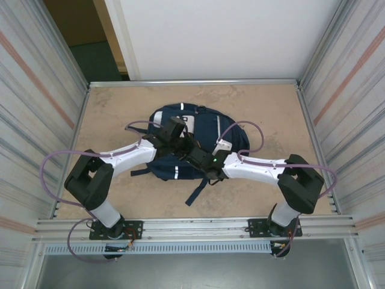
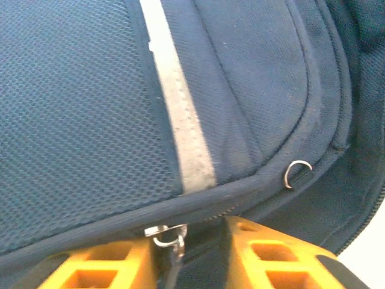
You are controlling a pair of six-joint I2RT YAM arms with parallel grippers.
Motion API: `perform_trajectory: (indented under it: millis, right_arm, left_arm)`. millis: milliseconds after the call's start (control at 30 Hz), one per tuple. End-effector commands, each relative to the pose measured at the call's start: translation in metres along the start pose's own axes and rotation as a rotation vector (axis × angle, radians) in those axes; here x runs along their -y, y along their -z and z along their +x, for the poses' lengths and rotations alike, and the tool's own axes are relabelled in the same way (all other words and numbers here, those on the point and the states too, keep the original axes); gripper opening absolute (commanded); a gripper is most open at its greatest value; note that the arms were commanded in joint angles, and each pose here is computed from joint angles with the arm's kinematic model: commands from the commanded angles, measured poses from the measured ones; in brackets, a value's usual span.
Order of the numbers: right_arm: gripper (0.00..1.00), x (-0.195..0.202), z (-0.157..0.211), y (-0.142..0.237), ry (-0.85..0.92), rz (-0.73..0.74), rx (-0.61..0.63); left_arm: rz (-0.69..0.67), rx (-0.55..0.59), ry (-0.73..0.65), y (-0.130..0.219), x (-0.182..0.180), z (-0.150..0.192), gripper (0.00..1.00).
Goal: Pack the student bag
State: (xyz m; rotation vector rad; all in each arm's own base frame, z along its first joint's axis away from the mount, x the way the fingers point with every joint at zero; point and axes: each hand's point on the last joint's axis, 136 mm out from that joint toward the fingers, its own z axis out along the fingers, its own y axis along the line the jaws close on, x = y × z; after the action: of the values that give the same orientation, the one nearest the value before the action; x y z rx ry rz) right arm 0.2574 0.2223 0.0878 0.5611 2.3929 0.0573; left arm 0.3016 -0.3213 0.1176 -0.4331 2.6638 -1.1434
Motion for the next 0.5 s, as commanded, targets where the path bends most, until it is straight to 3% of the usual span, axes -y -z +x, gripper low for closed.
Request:
perform_trajectory:
  millis: [0, 200, 467]
  right_arm:
    - [0.19, 0.012, -0.019, 0.000, 0.008, -0.022, 0.052]
    - [0.01, -0.010, -0.017, 0.009, 0.250, -0.221, -0.072]
    - [0.00, -0.005, -0.017, 0.018, 0.373, -0.483, -0.291]
  left_arm:
    - [0.059, -0.032, -0.042, 0.025, 0.016, 0.007, 0.00]
    - [0.051, -0.048, -0.048, 0.031, 0.010, 0.005, 0.00]
    - [-0.007, -0.013, -0.075, 0.041, -0.010, -0.004, 0.00]
